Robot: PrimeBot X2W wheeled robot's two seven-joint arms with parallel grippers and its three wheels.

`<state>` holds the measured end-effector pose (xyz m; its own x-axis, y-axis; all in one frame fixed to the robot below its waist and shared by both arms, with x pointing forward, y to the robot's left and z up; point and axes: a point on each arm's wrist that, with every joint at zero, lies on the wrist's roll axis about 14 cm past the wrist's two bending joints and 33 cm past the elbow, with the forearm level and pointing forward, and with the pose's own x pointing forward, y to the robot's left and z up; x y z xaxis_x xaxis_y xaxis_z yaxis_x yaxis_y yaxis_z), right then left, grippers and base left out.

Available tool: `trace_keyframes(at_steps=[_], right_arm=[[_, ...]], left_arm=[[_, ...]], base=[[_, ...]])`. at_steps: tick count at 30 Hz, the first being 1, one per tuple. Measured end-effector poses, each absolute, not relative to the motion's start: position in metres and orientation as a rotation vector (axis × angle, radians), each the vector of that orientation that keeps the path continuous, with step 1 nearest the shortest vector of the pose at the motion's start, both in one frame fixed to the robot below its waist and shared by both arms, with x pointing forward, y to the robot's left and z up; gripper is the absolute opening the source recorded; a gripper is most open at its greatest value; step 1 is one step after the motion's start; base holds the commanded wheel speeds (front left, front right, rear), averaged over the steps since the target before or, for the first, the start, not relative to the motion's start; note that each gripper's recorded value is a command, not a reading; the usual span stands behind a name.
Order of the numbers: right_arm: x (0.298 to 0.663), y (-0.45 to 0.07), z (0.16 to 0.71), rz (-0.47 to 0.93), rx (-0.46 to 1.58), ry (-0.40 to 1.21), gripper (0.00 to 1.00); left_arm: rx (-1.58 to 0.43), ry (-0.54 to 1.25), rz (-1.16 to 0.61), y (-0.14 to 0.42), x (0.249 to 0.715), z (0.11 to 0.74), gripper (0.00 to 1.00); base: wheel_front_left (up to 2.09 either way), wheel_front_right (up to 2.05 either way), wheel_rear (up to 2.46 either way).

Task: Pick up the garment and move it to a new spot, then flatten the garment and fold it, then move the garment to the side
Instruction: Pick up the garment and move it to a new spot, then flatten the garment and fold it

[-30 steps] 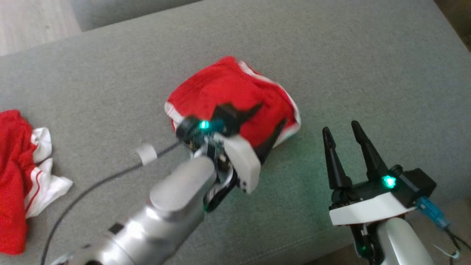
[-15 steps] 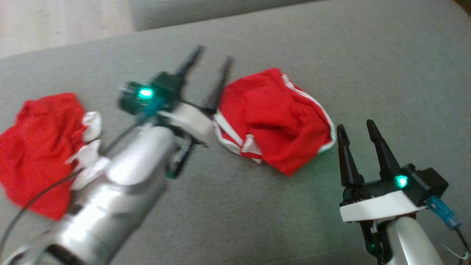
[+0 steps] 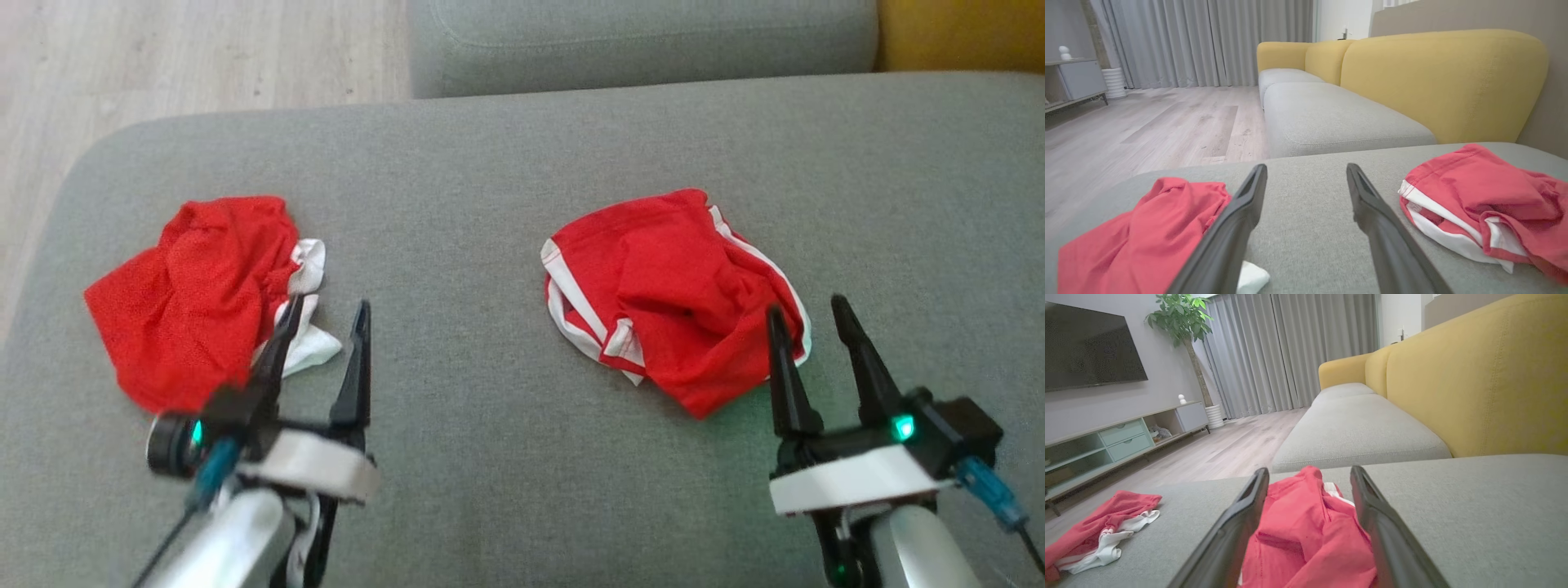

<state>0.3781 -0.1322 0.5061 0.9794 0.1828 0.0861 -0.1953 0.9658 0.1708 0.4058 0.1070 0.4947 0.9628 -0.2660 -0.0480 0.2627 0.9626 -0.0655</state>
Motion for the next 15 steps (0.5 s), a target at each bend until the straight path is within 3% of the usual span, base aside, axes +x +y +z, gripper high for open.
trace_keyframes(at_steps=[7,15], right_arm=[[0.374,-0.135,0.498,0.181,0.178,-0.047,1.0],[0.392,-0.155,0.474,0.123,0.12,0.031,1.0]], left_arm=[[-0.099,0.051,-0.216,0.121,0.378,0.492,1.0],[-0.128,0.052,-0.22,0.116,0.38,0.488,1.0]], base=[[0.0,0.0,0.0],[0.0,0.0,0.0]])
